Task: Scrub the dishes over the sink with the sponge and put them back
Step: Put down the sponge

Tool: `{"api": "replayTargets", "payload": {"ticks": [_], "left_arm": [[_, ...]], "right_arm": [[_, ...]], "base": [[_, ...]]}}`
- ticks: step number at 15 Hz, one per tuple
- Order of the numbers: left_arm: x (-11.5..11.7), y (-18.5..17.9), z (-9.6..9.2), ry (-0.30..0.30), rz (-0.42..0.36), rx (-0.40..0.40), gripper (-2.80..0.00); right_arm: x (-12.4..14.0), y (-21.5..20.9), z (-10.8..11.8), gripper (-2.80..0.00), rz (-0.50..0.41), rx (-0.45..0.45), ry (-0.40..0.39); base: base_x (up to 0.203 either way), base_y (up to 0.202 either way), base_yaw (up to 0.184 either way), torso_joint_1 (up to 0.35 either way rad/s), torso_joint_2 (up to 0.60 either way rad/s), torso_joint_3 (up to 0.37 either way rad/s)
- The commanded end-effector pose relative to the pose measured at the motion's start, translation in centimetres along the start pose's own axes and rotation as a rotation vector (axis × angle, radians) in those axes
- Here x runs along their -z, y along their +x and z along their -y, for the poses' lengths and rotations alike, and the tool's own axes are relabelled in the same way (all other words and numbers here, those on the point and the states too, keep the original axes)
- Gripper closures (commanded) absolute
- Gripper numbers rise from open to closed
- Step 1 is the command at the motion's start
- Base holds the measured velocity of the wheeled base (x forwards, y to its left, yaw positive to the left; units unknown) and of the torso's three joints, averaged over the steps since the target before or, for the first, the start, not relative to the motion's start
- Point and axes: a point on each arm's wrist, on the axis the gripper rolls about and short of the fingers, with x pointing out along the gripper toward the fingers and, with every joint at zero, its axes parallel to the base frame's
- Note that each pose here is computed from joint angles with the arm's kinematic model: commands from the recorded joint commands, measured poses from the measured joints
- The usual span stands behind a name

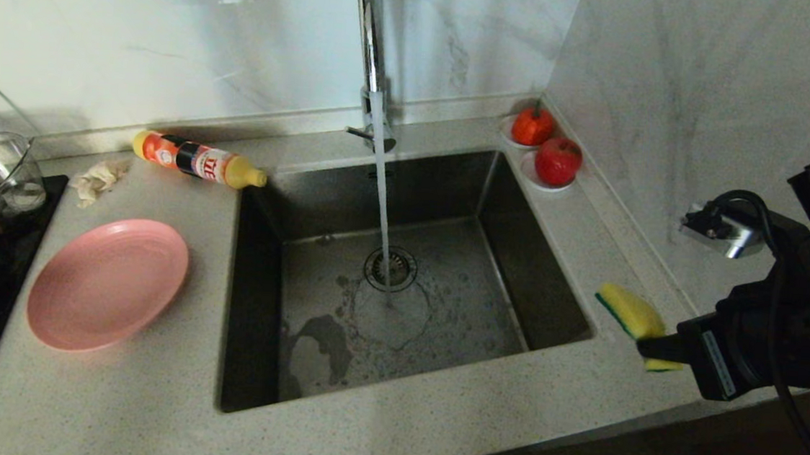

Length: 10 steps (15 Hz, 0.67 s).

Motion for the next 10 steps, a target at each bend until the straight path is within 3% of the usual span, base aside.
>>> {"api": "replayTargets", "payload": {"ticks": [1,6,8,10], "left_arm": [[2.6,-5.2,3.4,0.079,0.120,0.047,0.00],[10.6,-6.3,4.5,0.057,0.064,0.112,0.00],[11.9,-5.7,4.1,0.061,0.025,0.110,0.00],[11.6,-5.7,4.1,0.128,0.052,0.110,0.00]], "right_arm": [[0.1,-0.6,0.0,0.00,0.011,-0.001,0.001],[0.1,-1.6,0.1,0.00,0.041,-0.005,0.027],[-0.1,-1.6,0.0,0.00,0.048,-0.002,0.032],[-0.4,-1.5,0.0,0.00,0.050,-0.001,0.034]], "base": [[0.000,0.000,0.000,0.000,0.00,0.000],[0.000,0.000,0.000,0.000,0.00,0.000],[0.000,0.000,0.000,0.000,0.00,0.000],[0.000,0.000,0.000,0.000,0.00,0.000]]}}
